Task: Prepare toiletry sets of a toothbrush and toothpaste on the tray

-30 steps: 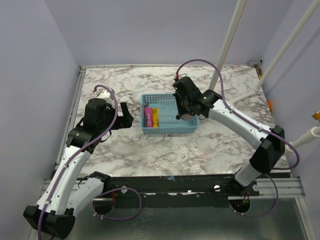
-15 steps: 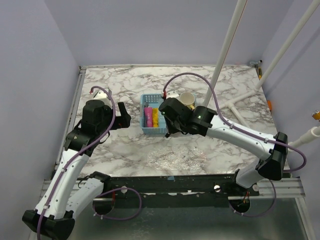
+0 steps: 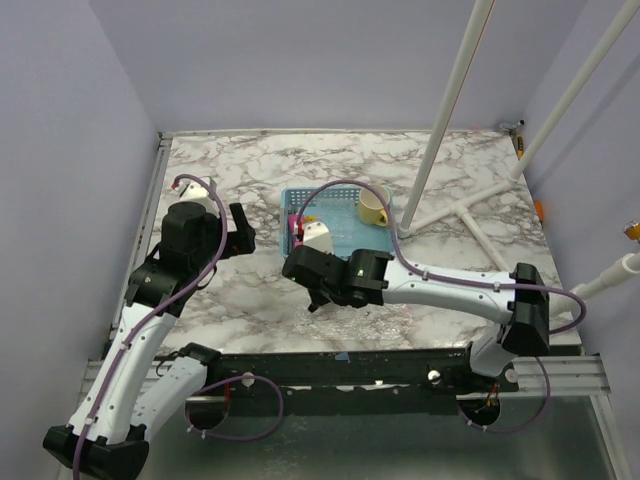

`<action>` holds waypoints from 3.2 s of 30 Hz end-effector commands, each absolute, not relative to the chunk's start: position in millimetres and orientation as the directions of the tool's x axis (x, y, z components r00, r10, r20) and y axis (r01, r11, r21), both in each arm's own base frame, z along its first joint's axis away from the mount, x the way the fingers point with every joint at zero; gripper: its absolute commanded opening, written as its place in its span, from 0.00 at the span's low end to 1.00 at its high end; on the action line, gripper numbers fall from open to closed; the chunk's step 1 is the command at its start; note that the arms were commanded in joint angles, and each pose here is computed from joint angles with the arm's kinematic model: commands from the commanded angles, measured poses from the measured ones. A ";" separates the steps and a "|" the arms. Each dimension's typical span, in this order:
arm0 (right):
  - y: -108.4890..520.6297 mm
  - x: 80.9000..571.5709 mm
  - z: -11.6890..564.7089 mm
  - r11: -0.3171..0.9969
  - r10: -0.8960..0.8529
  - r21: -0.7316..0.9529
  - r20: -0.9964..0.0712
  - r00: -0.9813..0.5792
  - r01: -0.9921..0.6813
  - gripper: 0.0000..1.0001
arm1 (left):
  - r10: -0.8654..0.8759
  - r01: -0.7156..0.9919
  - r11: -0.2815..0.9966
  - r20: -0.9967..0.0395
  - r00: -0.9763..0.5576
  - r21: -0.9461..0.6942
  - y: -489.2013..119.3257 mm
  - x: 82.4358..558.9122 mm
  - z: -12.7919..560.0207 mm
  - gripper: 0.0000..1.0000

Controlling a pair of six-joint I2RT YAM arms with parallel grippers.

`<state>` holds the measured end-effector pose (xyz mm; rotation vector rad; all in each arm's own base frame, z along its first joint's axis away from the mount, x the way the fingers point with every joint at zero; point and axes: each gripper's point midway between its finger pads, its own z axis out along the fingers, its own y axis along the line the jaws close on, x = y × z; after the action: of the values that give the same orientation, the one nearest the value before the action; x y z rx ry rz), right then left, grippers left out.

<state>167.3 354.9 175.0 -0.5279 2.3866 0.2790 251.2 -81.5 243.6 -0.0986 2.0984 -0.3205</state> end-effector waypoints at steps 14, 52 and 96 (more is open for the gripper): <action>405.2 156.2 121.3 0.921 -0.254 0.066 -0.645 -0.720 -0.384 0.01 | -0.290 -0.152 0.956 -0.899 -0.329 -0.252 -31.2 236.9 270.4 0.98; 422.0 141.0 89.2 0.914 -0.300 0.050 -0.584 -0.754 -0.403 0.19 | -0.327 -0.156 0.942 -0.916 -0.232 -0.297 -22.8 226.2 287.1 0.98; 294.5 341.3 206.4 0.995 -0.036 0.033 -0.782 -0.623 -0.099 0.47 | -0.319 -0.152 0.945 -0.914 -0.252 -0.288 -25.3 229.2 281.8 0.98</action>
<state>311.6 289.6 205.9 -0.0894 2.2525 0.0810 227.4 -26.3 282.4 -0.3421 1.8387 -0.1722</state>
